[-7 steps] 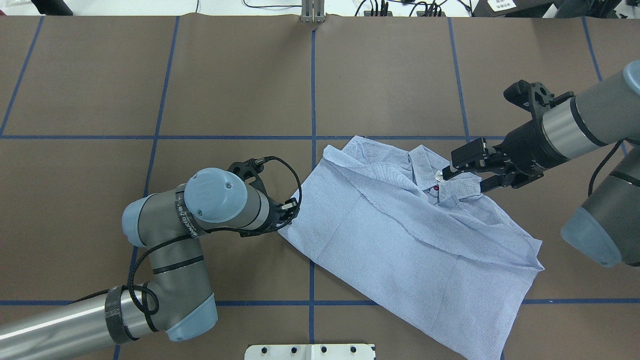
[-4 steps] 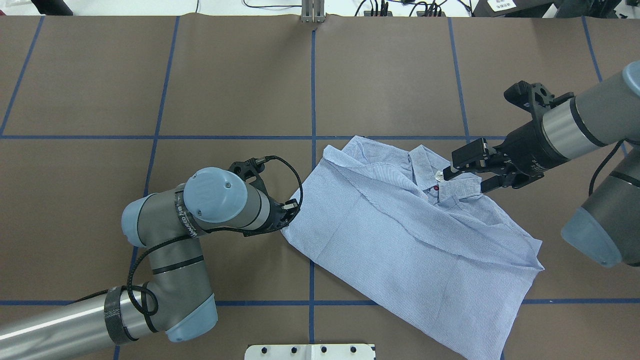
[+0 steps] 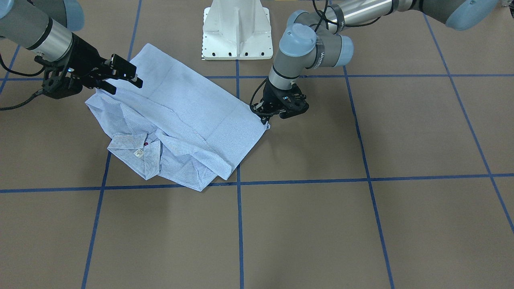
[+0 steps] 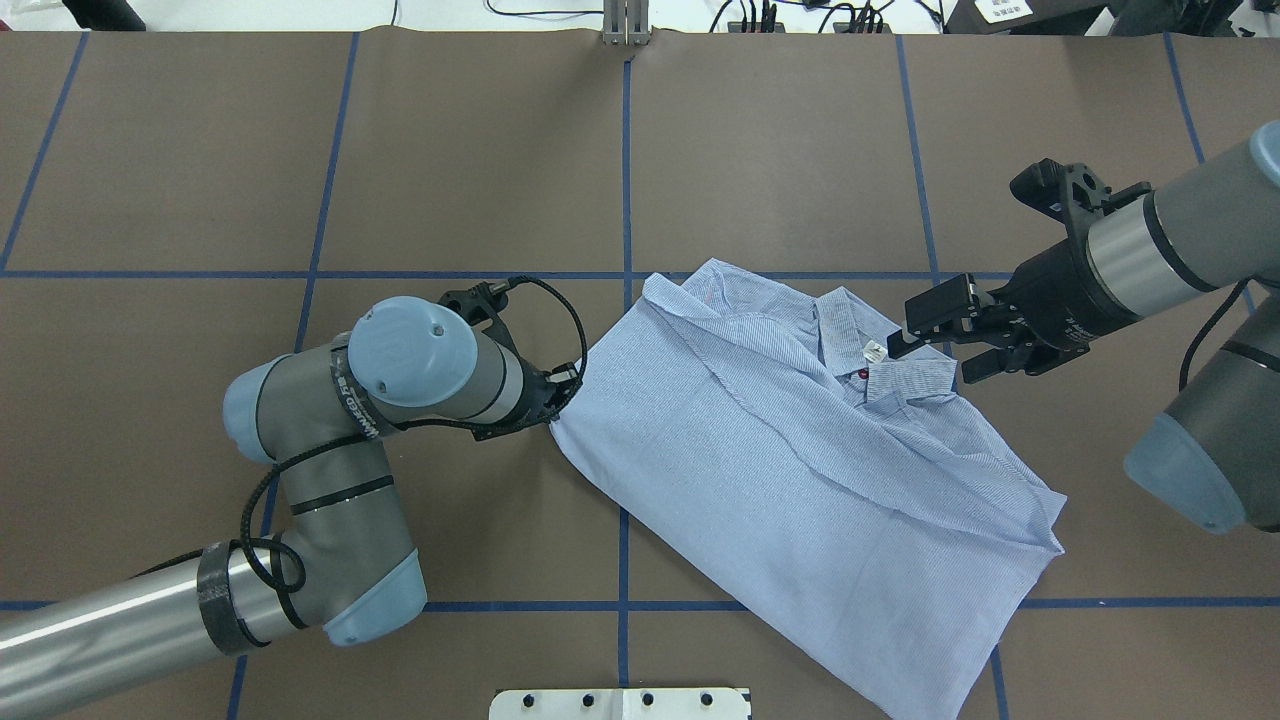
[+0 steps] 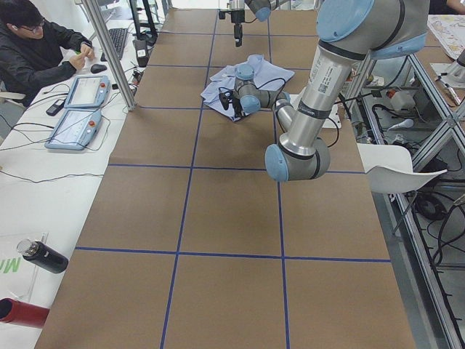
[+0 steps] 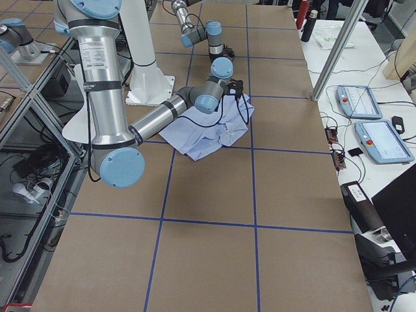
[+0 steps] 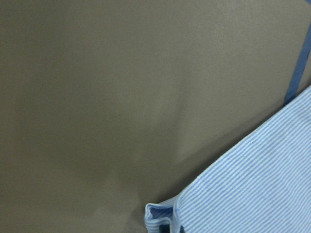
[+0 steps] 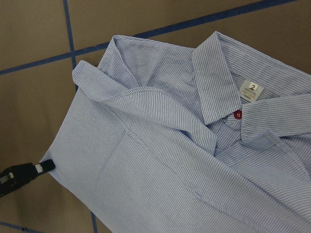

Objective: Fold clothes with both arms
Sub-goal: 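Pull the shirt edge with the left gripper away from the robot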

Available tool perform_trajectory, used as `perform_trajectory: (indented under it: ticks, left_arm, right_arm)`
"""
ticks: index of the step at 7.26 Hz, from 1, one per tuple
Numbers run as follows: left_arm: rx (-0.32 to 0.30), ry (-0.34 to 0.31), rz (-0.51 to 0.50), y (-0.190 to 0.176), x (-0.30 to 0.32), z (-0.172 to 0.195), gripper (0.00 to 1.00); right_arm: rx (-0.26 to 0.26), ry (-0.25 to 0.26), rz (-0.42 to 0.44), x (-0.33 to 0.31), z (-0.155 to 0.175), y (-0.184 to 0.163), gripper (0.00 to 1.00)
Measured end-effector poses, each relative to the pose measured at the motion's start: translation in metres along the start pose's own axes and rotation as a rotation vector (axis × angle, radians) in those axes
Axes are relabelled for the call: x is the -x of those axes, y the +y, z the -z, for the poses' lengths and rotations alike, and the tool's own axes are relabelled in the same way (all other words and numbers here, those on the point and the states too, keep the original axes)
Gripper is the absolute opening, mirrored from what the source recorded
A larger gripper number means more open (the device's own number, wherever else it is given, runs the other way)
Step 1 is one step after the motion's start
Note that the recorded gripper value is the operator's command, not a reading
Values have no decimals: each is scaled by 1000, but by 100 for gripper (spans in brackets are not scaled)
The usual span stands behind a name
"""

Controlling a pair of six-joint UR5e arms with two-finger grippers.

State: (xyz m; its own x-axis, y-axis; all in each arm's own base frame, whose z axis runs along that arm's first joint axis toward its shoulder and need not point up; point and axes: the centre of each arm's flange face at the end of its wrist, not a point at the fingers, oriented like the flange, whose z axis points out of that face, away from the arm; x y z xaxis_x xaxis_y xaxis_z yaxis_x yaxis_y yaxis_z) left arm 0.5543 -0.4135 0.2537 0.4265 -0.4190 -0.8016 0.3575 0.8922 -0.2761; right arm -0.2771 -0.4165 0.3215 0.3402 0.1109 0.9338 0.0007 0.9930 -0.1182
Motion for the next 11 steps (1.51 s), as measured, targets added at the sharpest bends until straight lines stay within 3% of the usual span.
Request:
perform_trajectory:
  ticks: [4,6,9,11]
  left_arm:
    - [-141,9,-4,-111,-21,31,0]
    - [-186,24,-5,-156,-50,17,0]
    - [-316,100,-71,-227,-73,-12,0]
    - [-377,160,-134,-244,-94,-22,0]
  right_arm:
    - [-31,6,-1,-1,2,-4,100]
    - [-45,9,0,-1,2,-6,100]
    - [-57,12,1,-2,2,-7,100]
    - [-72,13,5,-1,3,-8,100]
